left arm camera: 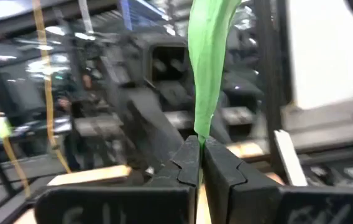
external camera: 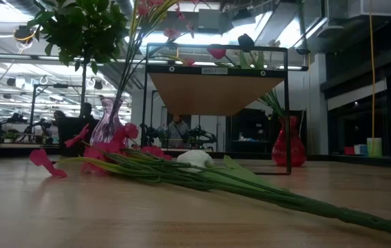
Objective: Pick and place flowers into a vace then onto a shelf
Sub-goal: Put the orange tulip into the violet vase
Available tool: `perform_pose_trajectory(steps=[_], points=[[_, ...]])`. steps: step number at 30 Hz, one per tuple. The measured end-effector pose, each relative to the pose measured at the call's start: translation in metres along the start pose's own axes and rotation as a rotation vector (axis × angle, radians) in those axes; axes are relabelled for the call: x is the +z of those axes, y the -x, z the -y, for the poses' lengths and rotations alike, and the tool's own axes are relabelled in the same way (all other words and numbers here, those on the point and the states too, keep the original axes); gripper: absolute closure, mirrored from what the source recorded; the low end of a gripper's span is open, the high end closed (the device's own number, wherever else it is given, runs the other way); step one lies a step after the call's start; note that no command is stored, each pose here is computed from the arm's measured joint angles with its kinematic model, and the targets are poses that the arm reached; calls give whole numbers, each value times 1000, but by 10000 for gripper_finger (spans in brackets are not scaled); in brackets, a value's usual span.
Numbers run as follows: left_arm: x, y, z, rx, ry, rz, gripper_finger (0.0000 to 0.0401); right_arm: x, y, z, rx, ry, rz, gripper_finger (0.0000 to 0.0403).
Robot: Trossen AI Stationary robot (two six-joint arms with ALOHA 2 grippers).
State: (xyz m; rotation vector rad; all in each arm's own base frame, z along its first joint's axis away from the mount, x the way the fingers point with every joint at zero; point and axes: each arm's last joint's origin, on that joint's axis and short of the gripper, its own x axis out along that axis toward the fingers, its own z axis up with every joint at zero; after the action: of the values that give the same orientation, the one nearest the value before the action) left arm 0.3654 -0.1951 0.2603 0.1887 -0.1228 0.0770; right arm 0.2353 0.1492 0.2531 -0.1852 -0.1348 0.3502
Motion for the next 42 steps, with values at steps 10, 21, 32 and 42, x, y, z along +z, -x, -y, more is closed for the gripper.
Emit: perform_pose_trajectory(steps=[10,21,32,42], points=[[27,37,3,96,-45,-152,397,19,15,8,7,6,-1,264],[13,95,-7,257,40,-159,398,9,13,5,23,2,-71,392],[17,141,-26,386,93,-156,398,-14,11,2,-49,-29,-137,400],[39,164,-35,559,33,-200,398,-46,47,3,-98,-124,5,401]])
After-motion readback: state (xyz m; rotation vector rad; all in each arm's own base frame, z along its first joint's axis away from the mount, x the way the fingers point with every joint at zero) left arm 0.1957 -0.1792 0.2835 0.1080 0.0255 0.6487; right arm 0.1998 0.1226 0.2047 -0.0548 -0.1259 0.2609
